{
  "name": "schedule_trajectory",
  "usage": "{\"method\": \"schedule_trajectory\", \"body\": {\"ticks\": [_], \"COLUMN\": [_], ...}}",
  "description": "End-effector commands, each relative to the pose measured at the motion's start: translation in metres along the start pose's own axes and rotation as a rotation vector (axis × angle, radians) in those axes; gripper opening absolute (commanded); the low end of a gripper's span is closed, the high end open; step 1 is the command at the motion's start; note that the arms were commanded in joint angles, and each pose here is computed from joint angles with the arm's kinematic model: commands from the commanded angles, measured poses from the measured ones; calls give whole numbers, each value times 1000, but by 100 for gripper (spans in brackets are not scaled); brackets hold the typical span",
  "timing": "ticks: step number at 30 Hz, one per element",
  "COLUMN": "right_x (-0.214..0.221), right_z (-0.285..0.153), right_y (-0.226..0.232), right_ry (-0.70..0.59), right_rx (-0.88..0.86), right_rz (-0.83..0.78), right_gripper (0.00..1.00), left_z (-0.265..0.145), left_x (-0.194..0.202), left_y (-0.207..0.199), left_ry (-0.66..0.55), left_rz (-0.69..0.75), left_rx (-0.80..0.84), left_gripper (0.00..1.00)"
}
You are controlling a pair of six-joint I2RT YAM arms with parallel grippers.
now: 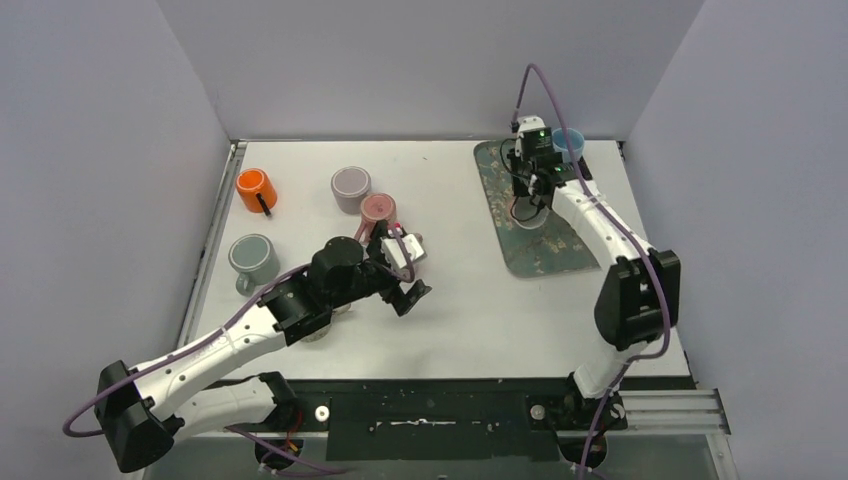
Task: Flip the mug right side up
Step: Place the cup on the tray.
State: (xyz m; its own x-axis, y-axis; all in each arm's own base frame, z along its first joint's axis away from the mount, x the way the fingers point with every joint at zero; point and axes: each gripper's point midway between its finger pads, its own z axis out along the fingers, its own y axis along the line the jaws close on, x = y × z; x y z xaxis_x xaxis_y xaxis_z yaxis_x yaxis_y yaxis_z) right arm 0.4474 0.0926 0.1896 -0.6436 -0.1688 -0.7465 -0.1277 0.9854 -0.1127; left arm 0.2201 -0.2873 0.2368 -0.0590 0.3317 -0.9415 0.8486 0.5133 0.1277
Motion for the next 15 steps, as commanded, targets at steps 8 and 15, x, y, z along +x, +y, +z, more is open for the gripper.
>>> {"method": "schedule_trajectory", "body": {"ticks": [8,15], "right_x": [-49,-59], "right_z": [82,126], "right_y": [-11,-13], "right_ry": [-6,20], "right_rx": [44,61], "right_rz": [-95,-142], "right_gripper": [0,0], "left_z": [-19,-24], "left_x": [-5,3], "left_y": [-21,-18], "left_ry": [-108,-108], "left_rz": [129,149], "left_rx": [111,91], "left_gripper": [97,97]}}
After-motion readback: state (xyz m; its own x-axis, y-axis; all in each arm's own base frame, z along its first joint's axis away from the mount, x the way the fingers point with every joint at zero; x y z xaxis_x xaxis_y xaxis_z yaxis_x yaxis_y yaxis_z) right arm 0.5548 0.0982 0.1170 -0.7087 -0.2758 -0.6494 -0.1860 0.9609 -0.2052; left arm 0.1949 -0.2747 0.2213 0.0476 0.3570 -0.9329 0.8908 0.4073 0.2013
